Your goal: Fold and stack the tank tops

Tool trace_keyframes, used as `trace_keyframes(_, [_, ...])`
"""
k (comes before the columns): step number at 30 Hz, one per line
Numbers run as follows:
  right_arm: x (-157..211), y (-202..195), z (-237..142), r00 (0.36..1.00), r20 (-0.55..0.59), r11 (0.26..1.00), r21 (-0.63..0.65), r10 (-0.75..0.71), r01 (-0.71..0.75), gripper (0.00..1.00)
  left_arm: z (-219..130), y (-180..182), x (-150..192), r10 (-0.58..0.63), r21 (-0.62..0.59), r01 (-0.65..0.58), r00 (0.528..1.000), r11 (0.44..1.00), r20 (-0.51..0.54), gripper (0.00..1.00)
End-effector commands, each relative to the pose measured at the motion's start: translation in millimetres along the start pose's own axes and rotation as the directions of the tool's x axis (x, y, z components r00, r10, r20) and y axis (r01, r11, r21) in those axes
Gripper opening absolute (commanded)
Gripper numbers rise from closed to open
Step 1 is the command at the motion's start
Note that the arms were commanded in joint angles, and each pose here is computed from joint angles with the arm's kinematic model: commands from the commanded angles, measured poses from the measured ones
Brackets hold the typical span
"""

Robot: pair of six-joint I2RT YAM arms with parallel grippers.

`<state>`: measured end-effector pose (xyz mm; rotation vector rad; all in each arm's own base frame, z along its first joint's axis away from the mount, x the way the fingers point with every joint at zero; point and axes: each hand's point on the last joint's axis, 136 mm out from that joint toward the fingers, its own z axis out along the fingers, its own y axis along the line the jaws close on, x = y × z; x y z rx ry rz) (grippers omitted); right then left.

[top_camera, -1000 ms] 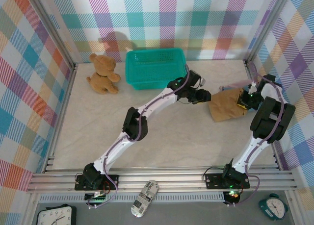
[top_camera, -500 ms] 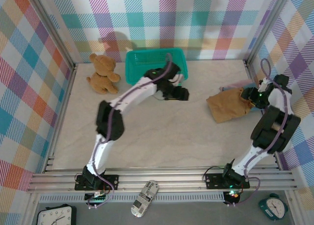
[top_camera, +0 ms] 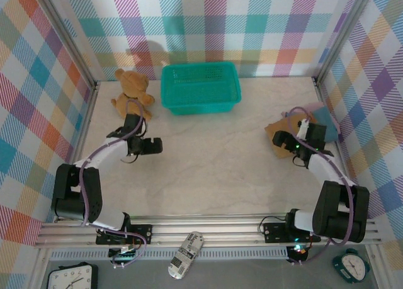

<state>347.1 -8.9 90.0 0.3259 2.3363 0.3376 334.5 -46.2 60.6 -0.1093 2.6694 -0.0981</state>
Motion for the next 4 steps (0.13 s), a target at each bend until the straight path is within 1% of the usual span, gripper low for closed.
trace_keyframes(1, [-21.0,4.5,12.5,0.992,0.109,0.99,0.128,-0.067,0.053,0.99,-6.7,10.6,-52.6,0.015,-0.003,-0.014,0.966,1.0,0.258,1.0])
trace_keyframes(3, [-16.6,7.9,15.1,0.99,0.102,0.988,0.135,-0.095,0.081,0.99,1.2,18.2,-50.2,0.02,-0.018,-0.016,0.965,1.0,0.262,1.0])
trace_keyframes(4, [-16.6,13.3,14.3,0.987,0.117,0.99,0.105,-0.111,0.099,0.99,6.0,22.9,-47.7,0.017,-0.024,-0.011,0.967,1.0,0.254,1.0])
